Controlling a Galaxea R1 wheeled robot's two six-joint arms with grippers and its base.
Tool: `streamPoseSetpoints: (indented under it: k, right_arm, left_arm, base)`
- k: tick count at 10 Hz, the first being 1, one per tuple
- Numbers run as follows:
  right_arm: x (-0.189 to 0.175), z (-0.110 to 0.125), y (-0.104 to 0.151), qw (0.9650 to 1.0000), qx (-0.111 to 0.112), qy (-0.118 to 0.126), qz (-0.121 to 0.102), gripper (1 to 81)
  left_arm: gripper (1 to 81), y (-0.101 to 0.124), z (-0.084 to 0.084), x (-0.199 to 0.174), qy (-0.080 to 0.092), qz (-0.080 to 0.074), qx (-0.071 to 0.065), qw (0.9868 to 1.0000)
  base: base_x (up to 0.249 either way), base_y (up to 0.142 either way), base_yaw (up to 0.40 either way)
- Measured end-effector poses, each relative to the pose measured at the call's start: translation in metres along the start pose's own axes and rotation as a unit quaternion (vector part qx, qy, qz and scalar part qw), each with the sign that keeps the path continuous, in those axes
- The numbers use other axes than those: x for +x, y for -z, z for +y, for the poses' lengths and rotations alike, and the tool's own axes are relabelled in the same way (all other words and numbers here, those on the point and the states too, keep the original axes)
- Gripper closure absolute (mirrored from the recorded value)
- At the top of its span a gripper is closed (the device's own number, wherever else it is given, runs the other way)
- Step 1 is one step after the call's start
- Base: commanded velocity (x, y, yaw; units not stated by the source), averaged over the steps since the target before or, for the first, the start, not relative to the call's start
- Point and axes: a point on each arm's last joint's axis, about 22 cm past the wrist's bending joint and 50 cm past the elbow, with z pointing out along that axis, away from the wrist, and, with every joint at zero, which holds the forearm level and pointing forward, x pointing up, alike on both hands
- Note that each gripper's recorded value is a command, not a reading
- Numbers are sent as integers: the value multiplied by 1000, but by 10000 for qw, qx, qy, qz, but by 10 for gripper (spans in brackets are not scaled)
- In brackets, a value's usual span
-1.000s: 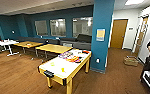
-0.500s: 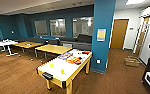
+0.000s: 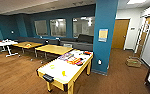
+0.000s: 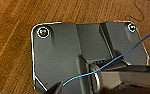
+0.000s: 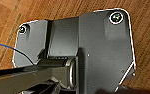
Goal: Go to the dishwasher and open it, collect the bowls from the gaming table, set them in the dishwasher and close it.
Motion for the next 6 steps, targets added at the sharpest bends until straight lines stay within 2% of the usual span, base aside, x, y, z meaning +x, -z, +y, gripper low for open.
streamPoseSetpoints:
  k: [3, 6]
  right_arm:
    - [-1, 0, 0, 10000, 0, 0, -2, 10]
    - [0, -4, -1, 10000, 23, -1, -2, 10]
  left_arm:
    - [10, 0, -1, 0, -1, 2, 8, 10000]
    - [10, 1, -5, -1, 0, -8, 30, 10000]
  base:
    - [108, 62, 0]
    - [108, 0, 0]
